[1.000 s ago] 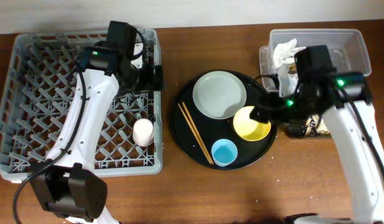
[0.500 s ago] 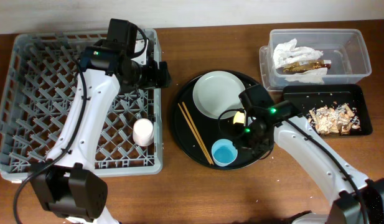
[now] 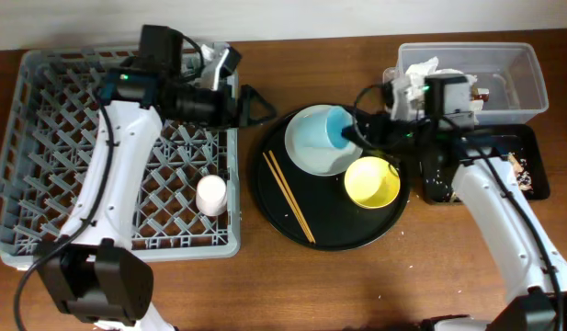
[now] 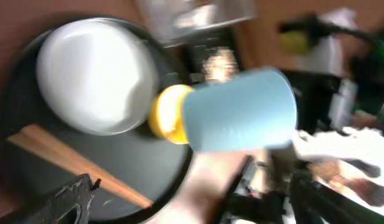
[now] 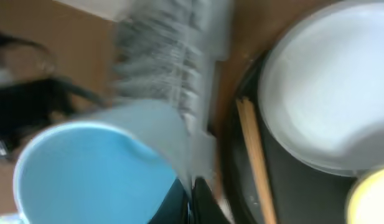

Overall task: Sort waste into correct bins and load items into the dishwasher rack
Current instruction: 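Grasp the blue cup with the right gripper and lift it, then hand the blue cup from the right gripper to the left gripper, then place the blue cup in the dish rack with the left gripper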

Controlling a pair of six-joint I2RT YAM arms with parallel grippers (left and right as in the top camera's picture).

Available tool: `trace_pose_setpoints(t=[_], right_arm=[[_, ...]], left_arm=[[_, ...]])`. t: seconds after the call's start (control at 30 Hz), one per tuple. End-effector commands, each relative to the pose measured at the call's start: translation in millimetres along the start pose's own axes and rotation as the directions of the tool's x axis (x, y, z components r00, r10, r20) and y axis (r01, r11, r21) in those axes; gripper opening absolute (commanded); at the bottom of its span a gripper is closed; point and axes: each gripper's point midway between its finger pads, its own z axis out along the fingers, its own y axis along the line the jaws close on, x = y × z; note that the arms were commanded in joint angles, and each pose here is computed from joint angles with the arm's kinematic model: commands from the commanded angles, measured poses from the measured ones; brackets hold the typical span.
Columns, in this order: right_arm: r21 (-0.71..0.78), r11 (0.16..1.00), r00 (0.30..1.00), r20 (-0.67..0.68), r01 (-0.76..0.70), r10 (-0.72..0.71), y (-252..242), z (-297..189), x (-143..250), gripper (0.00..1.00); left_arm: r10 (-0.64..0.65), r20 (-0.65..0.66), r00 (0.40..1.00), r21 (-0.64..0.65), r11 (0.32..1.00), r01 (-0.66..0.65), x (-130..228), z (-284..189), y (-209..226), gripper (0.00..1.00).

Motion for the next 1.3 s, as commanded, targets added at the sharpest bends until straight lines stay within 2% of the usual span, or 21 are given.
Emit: trace_pose_setpoints(t=[0.0,0.07,0.1,0.3,0.5,0.57,0.7,0.73,0.8,0.9,0.97,1.0,1.03,1.07,1.13,1.17,1.2,1.23,1.27], right_arm=[[-0.251,0.966,0.998,0.012,0.066,-0.065,53,-8,-15,0.04],[-0.32,0.94,0.992,0.068,0.122,-0.106,72,-10,-32,0.04],[-0.357,0.923,0.99,0.075,0.142,-0.124,80,-12,-35,0.04],[-0.447,0.862,0.969,0.064,0.24,-0.237,124,10,-14,0.04],[-0.459,0.859,0.969,0.024,0.229,-0.246,123,31,-4,0.04],[-0.457,0.861,0.97,0.021,0.225,-0.242,119,37,-5,0.04],[-0.445,0.866,0.971,0.035,0.228,-0.237,117,38,-9,0.04],[-0.445,0.866,0.971,0.035,0.228,-0.237,117,38,-9,0.05],[-0.444,0.863,0.968,0.04,0.239,-0.248,117,38,-9,0.47],[-0.441,0.857,0.961,0.052,0.266,-0.272,116,38,-9,0.76],[-0.385,0.89,0.968,0.044,0.244,-0.247,98,41,-11,0.84],[-0.324,0.921,0.975,0.028,0.217,-0.22,80,43,-10,0.86],[-0.232,0.957,0.984,0.004,0.173,-0.177,55,47,-7,0.88],[-0.134,0.982,0.991,-0.014,0.131,-0.134,32,50,-3,0.88],[0.033,0.997,0.997,-0.037,0.067,-0.066,-3,51,6,0.89],[0.086,0.994,0.997,-0.04,0.061,-0.058,-13,50,9,0.92],[0.091,0.992,0.996,-0.047,0.084,-0.08,-14,50,10,0.93],[0.091,0.992,0.995,-0.046,0.088,-0.084,-14,50,10,0.94],[0.102,0.991,0.996,-0.041,0.087,-0.083,-16,50,9,0.95]], left_arm=[[0.132,0.081,0.988,0.358,0.921,-0.153,-7,-24,-63,0.99],[0.205,0.146,0.968,0.5,0.829,-0.251,-8,-37,-90,0.99],[0.217,0.156,0.964,0.511,0.817,-0.267,-8,-39,-92,0.99],[0.221,0.148,0.964,0.475,0.839,-0.265,-9,-34,-86,0.99],[0.226,0.139,0.964,0.465,0.845,-0.265,-7,-30,-86,0.98],[0.232,0.131,0.964,0.472,0.84,-0.267,-5,-27,-89,0.9],[0.232,0.132,0.964,0.471,0.841,-0.267,-5,-27,-89,0.64],[0.231,0.133,0.964,0.47,0.841,-0.267,-6,-27,-89,0.63],[0.229,0.137,0.964,0.466,0.843,-0.266,-7,-29,-87,0.63],[0.225,0.16,0.961,0.415,0.868,-0.272,-14,-36,-72,0.62],[0.199,0.175,0.964,0.224,0.946,-0.236,-25,-47,-26,0.61],[0.183,0.166,0.969,0.051,0.98,-0.194,-28,-53,11,0.61],[0.155,0.158,0.975,-0.085,0.986,-0.143,-30,-59,38,0.61],[0.105,0.15,0.983,-0.265,0.962,-0.062,-30,-68,73,0.6],[0.014,0.119,0.993,-0.559,0.827,0.055,-17,-87,123,0.58],[-0.009,0.095,0.995,-0.635,0.769,0.067,-9,-92,134,0.58],[-0.048,0.044,0.998,-0.77,0.635,0.065,7,-108,150,0.58],[-0.058,0.008,0.998,-0.843,0.536,0.038,13,-119,152,0.59],[-0.053,-0.008,0.999,-0.864,0.503,0.02,13,-121,148,0.59]])
